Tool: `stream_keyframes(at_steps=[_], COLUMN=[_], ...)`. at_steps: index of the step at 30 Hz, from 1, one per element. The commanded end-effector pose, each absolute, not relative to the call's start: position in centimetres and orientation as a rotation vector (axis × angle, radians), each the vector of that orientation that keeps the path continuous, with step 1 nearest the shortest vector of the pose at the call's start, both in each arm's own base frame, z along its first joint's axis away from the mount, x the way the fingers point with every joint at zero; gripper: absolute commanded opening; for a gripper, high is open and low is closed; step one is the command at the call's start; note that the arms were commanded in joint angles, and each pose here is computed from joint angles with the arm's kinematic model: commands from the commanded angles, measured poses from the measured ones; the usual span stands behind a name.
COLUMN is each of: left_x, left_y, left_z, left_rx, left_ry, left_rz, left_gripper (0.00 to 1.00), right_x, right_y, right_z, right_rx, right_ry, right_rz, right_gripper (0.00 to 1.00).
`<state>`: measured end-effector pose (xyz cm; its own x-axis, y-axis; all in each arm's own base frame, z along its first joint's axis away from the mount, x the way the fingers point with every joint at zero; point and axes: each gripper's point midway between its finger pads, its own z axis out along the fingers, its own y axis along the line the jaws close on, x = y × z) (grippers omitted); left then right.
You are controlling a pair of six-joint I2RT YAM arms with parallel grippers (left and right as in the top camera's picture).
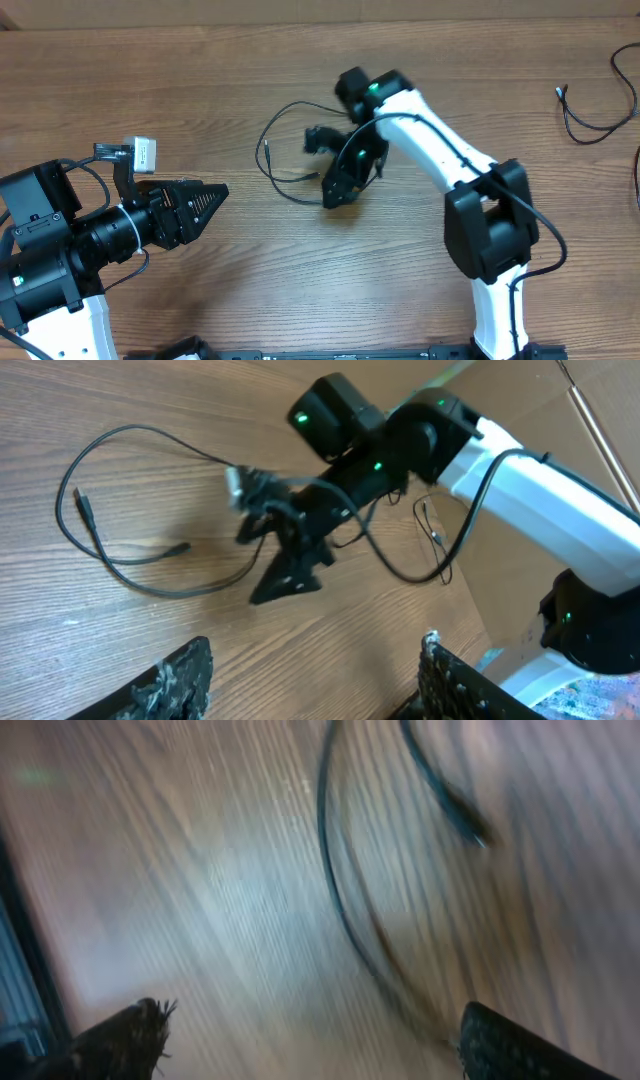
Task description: Untangle cables
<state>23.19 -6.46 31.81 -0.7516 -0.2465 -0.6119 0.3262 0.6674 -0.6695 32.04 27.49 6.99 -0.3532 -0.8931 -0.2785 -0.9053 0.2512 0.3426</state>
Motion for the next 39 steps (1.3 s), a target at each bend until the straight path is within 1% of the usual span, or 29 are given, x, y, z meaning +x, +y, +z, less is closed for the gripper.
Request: stream_keyframes(at_steps=[1, 2, 4, 9, 11, 22, 23, 24, 25, 26, 27, 31, 34, 39], left_x=[23.0, 23.0, 22.9, 22.8, 22.8, 22.9, 22.9, 22.9, 22.9, 22.9, 22.9, 22.9, 22.9, 22.9], left_y=[-6.9, -6.9, -6.8, -6.8, -6.8, -6.8, -6.8, -6.8, -6.8, -6.8, -6.8, -6.8, -6.8, -6.8], left_z=[32.0, 31.9, 31.8, 31.7, 31.7, 31.7, 31.7, 31.7, 31.7, 31.7, 31.7, 31.7, 31.7, 31.7], left_rx=[0.099, 0.1, 0.102, 0.111, 0.111, 0.116, 0.116, 0.116, 0.116, 0.116, 0.117, 0.124, 0.128, 0.132], left_ry=[2.17, 2.171, 2.178, 2.181, 2.181, 2.18, 2.18, 2.18, 2.18, 2.18, 2.179, 2.178, 2.177, 2.176], left_rz=[-1.068, -1.068, -1.063, -1.056, -1.055, -1.051, -1.051, -1.051, -1.051, -1.051, -1.051, -1.047, -1.045, -1.043], left_gripper=[0.65, 0.65, 0.66, 0.66, 0.66, 0.67, 0.67, 0.67, 0.67, 0.67, 0.67, 0.68, 0.67, 0.67], right_x=[32.4, 33.0, 33.8, 34.9, 35.1, 32.3, 32.2, 31.9, 31.8, 31.6, 31.5, 32.6, 35.6, 40.6], right_y=[28.7, 29.1, 30.1, 32.5, 32.6, 30.3, 30.1, 30.0, 29.9, 29.8, 29.8, 30.4, 30.9, 32.4], right_z=[6.2, 5.9, 5.8, 6.2, 6.1, 2.1, 1.8, 1.5, 1.1, 0.8, 0.7, 0.7, 1.8, 7.2], right_rx=[-1.936, -1.953, -1.967, -1.945, -1.94, -2.04, -2.043, -2.047, -2.049, -2.052, -2.05, -1.91, -1.799, -1.683], right_ry=[2.298, 2.27, 2.21, 2.097, 2.089, 2.148, 2.153, 2.156, 2.158, 2.162, 2.166, 2.236, 2.229, 2.115], right_rz=[0.521, 0.443, 0.352, 0.325, 0.323, 0.344, 0.345, 0.347, 0.348, 0.349, 0.35, 0.339, 0.212, 0.079], right_gripper=[0.98, 1.0, 1.0, 1.0, 0.98, 0.96, 0.93, 0.84, 0.61, 0.27, 0.04, 0.04, 0.04, 0.04])
